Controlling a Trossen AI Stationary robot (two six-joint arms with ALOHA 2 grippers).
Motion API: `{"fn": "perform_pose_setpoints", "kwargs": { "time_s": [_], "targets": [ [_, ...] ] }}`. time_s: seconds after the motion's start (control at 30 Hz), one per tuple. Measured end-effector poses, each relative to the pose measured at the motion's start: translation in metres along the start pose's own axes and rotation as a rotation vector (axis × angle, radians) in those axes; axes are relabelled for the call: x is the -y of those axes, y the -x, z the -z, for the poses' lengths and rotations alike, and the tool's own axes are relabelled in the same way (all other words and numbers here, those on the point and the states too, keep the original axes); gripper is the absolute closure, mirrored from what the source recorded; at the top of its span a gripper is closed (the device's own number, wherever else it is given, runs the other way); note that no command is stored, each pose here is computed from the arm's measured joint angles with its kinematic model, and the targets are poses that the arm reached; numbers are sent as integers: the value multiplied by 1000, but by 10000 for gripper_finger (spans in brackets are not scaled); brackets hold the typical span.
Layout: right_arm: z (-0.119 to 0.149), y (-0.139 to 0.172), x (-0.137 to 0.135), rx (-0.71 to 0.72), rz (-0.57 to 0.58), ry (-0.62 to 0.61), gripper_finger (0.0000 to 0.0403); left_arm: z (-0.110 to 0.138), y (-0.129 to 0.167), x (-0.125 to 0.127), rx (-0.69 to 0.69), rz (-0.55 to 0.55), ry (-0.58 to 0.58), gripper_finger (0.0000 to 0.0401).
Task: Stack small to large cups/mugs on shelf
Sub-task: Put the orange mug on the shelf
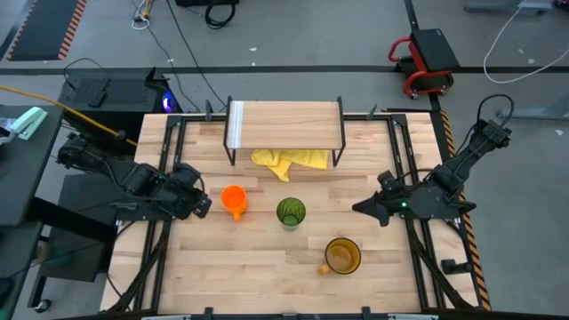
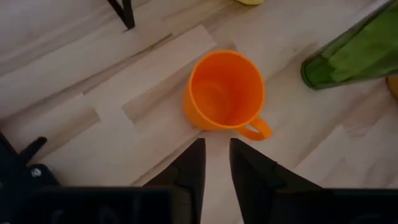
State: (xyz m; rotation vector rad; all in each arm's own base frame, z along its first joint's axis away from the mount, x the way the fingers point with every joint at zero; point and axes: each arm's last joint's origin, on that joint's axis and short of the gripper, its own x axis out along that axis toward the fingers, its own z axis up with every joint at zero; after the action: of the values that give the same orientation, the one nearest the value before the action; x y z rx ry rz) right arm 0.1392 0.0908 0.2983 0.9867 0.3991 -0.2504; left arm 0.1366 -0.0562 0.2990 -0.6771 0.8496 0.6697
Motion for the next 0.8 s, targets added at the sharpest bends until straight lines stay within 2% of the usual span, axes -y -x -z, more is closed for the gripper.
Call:
{"fn": "perform_pose_setpoints", "kwargs": {
  "time_s": [0.1,0.23,0.47,0.6,0.8],
  "targets": [
    [-1,-2,0,74,15,-70,352,0,0,0,0,0,-55,325],
    [0,-7,-3,159,29,-86,352,0,0,0,1,1,-118,322],
    [-1,-25,-4,154,65,-107,352,-1,-2,0,-48,1,-117,315],
    [-19,-34,-23,80,59,-13,352,-5,-6,-2,-64,-33,-93,310],
    [-68,-29,-75,55,-21,266,352,-13,-9,-6,-51,-62,-42,305]
  ]
}}
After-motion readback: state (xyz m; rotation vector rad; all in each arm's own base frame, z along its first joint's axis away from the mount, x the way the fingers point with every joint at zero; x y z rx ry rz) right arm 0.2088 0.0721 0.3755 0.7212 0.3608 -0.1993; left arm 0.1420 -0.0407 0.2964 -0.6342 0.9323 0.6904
